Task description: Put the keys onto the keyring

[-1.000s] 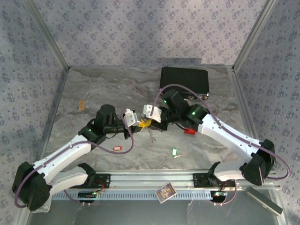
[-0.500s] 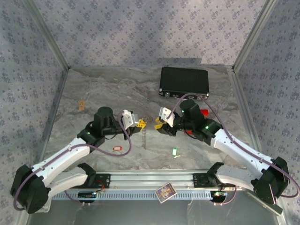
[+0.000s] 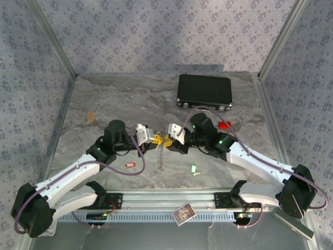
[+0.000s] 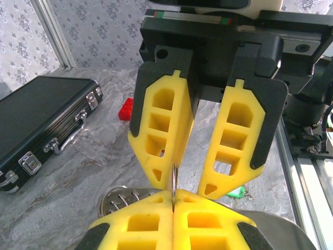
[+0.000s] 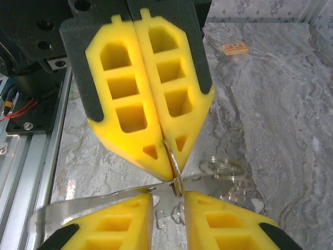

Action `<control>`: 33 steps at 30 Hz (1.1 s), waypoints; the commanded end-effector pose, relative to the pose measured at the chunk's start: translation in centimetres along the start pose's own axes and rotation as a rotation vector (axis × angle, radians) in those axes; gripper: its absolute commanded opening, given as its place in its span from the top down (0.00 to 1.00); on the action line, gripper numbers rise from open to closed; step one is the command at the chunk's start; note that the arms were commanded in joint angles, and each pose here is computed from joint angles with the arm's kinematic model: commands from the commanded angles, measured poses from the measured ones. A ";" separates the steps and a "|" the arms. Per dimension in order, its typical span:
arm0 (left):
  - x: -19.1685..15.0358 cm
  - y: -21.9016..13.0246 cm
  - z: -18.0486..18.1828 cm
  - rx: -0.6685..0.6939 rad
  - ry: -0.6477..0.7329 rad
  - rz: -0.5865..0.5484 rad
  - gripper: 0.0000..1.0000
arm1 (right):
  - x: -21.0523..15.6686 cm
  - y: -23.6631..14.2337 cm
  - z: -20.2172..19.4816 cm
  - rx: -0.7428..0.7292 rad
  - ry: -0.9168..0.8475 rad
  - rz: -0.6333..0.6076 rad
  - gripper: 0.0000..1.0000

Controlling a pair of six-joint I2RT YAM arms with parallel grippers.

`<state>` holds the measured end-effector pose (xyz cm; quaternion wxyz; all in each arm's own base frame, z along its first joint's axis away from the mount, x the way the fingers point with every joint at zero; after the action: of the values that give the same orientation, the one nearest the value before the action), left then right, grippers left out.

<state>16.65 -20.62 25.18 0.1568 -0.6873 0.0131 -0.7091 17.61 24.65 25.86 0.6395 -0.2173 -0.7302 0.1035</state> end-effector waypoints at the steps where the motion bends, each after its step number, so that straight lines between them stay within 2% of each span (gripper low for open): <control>1: 1.3 -0.1 -0.6 -0.035 0.061 -0.060 1.00 | 1.8 -0.3 -0.6 -0.043 -0.030 -0.044 0.77; 11: 1.0 0.0 -0.5 -0.015 0.086 -0.024 1.00 | 0.9 -1.5 -0.1 -0.061 -0.054 0.037 0.73; 15: 0.9 0.0 -0.2 0.021 0.093 0.005 1.00 | -0.2 -1.9 -0.2 -0.107 0.025 0.104 0.73; 21: 0.6 -0.2 0.1 0.075 0.110 0.027 1.00 | -3.6 -2.2 1.2 -0.182 0.367 0.294 0.72; 26: 0.2 -0.1 0.7 0.145 0.123 0.044 1.00 | -7.1 -2.9 1.7 -0.411 0.771 0.485 0.66; 29: -0.1 -0.1 0.9 0.162 0.121 0.053 1.00 | -9.4 -3.0 3.0 -0.460 0.984 0.581 0.66; 33: -0.5 0.0 0.9 0.166 0.117 0.058 1.00 | -12.1 -2.5 5.0 -0.498 1.146 0.662 0.67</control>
<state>17.57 -20.28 24.03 0.2413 -0.6463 0.0004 -0.7240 14.86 19.18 17.80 0.7917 -0.5309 -0.3012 0.0251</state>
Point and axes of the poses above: each hand's point on the last joint's axis, 136 mm out from that joint toward the fingers, its own y axis out along the fingers, its own z axis along the line the jaws close on, x = y × z, the point moved 8 cm from there along -y, back along the fingers, and after that the axes turned 2 degrees about -y, right-handed, at the moved point
